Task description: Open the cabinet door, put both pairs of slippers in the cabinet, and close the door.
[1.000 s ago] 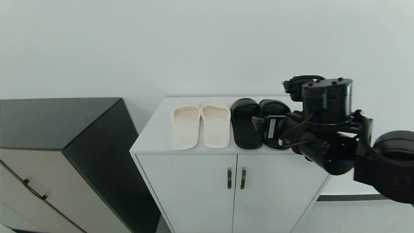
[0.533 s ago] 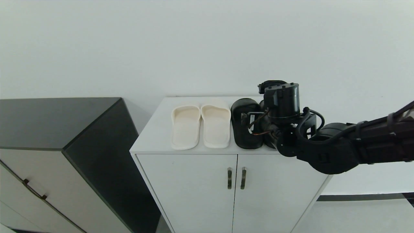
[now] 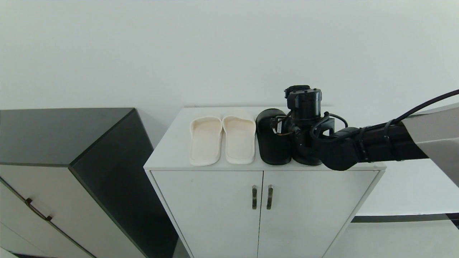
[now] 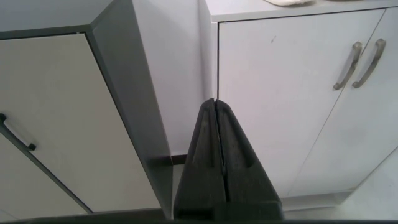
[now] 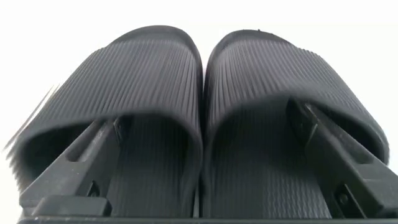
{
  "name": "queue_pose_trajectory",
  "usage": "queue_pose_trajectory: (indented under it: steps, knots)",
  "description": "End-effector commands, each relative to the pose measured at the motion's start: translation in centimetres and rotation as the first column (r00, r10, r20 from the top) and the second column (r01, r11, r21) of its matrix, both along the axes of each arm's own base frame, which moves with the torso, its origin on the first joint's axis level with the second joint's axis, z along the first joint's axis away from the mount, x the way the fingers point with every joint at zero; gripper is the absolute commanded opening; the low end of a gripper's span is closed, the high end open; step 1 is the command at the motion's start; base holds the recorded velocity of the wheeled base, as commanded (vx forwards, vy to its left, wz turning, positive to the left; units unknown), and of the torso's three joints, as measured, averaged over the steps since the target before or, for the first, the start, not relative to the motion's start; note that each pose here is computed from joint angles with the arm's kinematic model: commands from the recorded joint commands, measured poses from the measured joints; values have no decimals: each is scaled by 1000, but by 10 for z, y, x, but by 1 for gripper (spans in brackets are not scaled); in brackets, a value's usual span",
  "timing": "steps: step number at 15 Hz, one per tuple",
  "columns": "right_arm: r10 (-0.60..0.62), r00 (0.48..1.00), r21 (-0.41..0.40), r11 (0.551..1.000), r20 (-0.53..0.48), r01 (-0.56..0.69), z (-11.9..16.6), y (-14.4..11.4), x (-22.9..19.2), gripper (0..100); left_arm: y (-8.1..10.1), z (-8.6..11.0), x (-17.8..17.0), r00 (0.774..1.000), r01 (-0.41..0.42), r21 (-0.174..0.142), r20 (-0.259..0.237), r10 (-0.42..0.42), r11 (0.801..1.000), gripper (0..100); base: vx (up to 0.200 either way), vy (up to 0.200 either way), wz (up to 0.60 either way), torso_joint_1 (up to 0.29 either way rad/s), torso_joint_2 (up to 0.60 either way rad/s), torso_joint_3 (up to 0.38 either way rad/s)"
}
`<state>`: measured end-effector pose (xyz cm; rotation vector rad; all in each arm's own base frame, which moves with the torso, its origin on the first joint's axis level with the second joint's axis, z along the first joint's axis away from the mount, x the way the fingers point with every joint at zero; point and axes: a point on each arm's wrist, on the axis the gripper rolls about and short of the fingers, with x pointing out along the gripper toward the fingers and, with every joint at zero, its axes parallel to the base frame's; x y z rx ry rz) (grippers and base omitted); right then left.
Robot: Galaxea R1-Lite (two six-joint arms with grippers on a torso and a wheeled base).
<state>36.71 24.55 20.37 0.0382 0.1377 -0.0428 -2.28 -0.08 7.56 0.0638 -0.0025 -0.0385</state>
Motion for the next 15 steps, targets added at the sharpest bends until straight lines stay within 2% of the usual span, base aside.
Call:
queue_pose_trajectory:
  steps: [1, 6, 9, 12, 15]
  knots:
    - [0, 1000, -9, 1000, -5, 0, -6, 1, 7, 0, 0, 0, 0, 1000, 0, 1, 0, 0, 1000, 0, 0, 0, 0, 0, 0, 0]
    - [-2, 1000, -6, 1000, 4, 2, -5, 3, 10, 0, 0, 0, 0, 1000, 0, -1, -1, 0, 1000, 0, 0, 0, 0, 0, 0, 0]
    - [15, 998, 33, 999, 62, -17, 29, -1, -9, 0, 0, 0, 0, 1000, 0, -2, -1, 0, 1000, 0, 0, 0, 0, 0, 0, 0]
    - [42, 996, 22, 999, 80, -44, 59, -17, -41, 0, 0, 0, 0, 1000, 0, -2, 0, 0, 1000, 0, 0, 0, 0, 0, 0, 0]
    - [255, 967, 4, 967, 0, -255, 51, -38, -87, 0, 0, 0, 0, 1000, 0, -2, 0, 0, 1000, 0, 0, 0, 0, 0, 0, 0]
